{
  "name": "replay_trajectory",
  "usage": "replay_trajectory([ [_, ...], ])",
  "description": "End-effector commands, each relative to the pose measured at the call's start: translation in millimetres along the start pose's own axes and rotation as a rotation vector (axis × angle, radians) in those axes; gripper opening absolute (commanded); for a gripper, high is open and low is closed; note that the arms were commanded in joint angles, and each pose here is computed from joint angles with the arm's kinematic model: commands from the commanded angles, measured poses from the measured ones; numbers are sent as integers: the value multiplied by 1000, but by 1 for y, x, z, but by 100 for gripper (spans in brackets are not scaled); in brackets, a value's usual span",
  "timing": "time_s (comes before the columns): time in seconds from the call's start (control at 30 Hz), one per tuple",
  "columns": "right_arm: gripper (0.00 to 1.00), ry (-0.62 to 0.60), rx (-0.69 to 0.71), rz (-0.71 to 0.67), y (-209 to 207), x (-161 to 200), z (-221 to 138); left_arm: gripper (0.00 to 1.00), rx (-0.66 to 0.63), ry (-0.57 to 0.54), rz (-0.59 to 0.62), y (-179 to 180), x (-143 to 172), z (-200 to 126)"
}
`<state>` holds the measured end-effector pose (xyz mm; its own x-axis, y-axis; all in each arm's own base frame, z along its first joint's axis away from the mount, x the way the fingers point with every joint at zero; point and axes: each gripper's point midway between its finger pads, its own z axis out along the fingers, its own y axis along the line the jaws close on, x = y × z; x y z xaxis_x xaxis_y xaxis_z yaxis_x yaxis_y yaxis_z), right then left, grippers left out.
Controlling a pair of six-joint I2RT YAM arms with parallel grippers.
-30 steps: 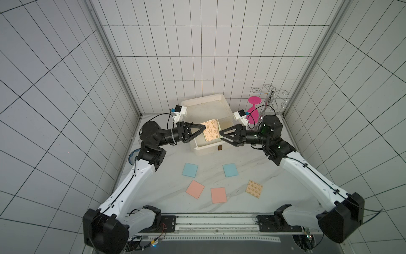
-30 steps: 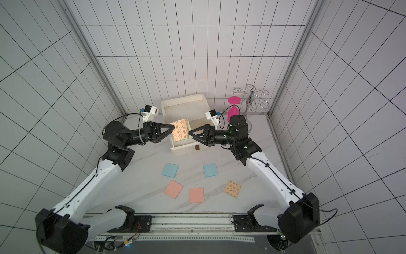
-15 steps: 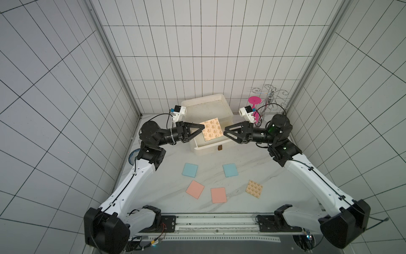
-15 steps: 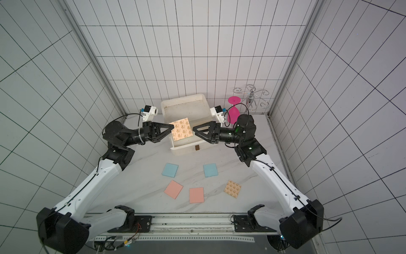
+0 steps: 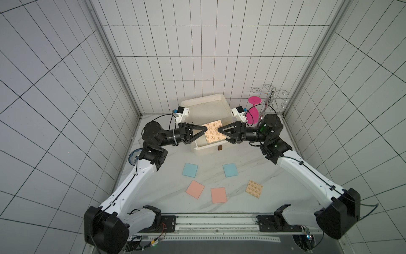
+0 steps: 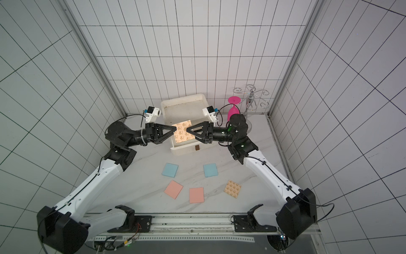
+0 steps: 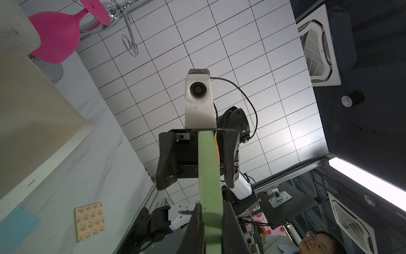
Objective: Please put the sticky notes in the drawer by color
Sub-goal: Pick up the sticky notes from the center of the board, then place the sticky notes in the drawer.
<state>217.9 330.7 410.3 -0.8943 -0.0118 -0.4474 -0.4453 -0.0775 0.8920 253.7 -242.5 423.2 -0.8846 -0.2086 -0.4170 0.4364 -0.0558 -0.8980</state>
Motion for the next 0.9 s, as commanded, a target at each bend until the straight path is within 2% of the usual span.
replay_trajectory([
  [0.0,63,-8,-72,-99,37,-7,0,1,4,-12,25,-1,-3,0],
  [0.17,45,-5,-54,-106,38,-3,-4,1,-31,-19,18,9,-4,-3],
  [0.27,27,-11,-41,-106,36,-4,-9,1,-58,-28,18,17,-6,-6],
  [0.33,12,-20,-35,-105,36,-5,-12,1,-71,-35,17,20,-6,-7],
  [0.4,2,-21,-28,-104,34,-5,-13,6,-83,-42,18,24,-8,-9],
  [0.5,0,-31,-6,-100,28,-7,-13,28,-119,-59,15,32,-9,-12],
  [0.6,0,-78,78,-87,9,-15,-20,52,-239,-118,-15,59,-16,-28],
  [0.67,0,-106,187,-87,-12,-19,-27,59,-346,-172,-43,81,-21,-46],
  [0.77,0,-161,411,-99,-54,-32,-41,62,-492,-250,-41,105,-23,-73],
  [0.87,0,-160,539,-84,-90,-41,-43,63,-529,-282,-17,109,-21,-82],
])
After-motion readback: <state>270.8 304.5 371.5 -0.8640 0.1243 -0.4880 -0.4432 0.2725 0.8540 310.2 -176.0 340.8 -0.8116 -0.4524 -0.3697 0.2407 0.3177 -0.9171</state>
